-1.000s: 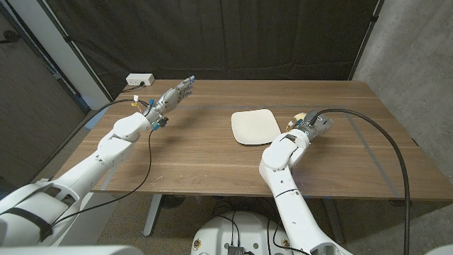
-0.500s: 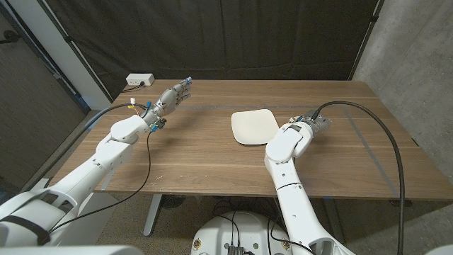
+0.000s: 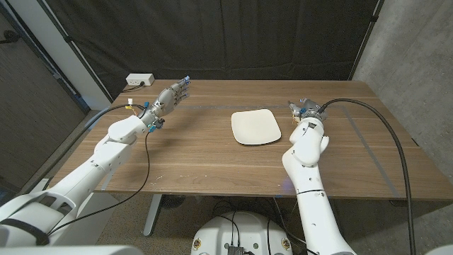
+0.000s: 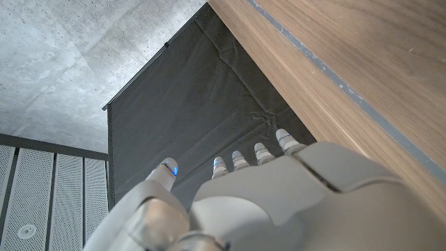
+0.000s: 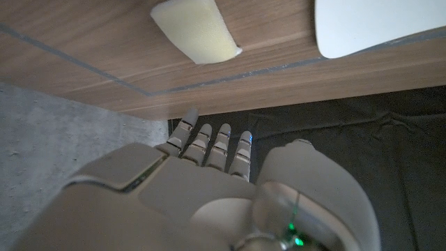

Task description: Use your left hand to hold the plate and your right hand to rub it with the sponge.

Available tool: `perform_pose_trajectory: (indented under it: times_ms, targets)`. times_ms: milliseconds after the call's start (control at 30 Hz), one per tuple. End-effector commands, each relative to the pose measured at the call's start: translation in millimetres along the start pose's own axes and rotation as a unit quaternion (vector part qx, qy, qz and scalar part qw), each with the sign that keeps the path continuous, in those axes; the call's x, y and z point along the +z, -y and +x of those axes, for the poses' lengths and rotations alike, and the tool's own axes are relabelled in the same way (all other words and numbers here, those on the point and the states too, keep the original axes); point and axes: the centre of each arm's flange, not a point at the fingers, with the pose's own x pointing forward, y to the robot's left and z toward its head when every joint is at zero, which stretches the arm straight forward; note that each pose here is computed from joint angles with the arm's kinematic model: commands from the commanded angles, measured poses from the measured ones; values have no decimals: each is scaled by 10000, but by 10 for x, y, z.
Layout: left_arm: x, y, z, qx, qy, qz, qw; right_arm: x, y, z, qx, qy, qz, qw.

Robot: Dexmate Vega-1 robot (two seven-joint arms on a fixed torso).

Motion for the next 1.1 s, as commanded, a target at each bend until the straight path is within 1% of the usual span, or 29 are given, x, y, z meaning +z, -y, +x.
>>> perform_pose_trajectory:
  times_ms: [33, 167, 233, 267, 367, 467, 533, 633, 833, 967, 1100]
  targets:
    - [-16, -36, -40, -5, 18, -233, 9997, -42, -90, 150, 695, 1962, 2991, 9312]
    - [-26, -53, -54, 22, 30, -327, 9995, -79, -143, 199, 696, 2318, 3580, 9018]
    - [-31, -60, -61, 22, 38, -349, 9994, -96, -167, 216, 679, 2467, 3885, 8852]
    - [-34, -63, -64, 18, 34, -354, 9994, -100, -172, 221, 683, 2529, 3944, 8808]
    - [-49, -69, -71, -3, 18, -385, 9993, -104, -180, 220, 635, 2603, 4095, 8721]
    - [-56, -81, -77, -29, 20, -385, 9993, -115, -196, 215, 579, 2700, 4302, 8595]
    - [-63, -90, -82, -38, 27, -409, 9992, -131, -208, 206, 516, 2722, 4448, 8517]
    - [-75, -98, -105, -44, 54, -432, 9990, -161, -228, 169, 419, 2736, 4605, 8434]
    - [-83, -90, -160, -75, 63, -451, 9989, -182, -247, 97, 344, 2715, 4689, 8398]
    - [-95, -89, -191, -82, 36, -450, 9989, -174, -263, 33, 322, 2687, 4671, 8418]
    - [-156, -58, -205, -120, -52, -497, 9987, -186, -277, -20, 350, 2607, 4636, 8461]
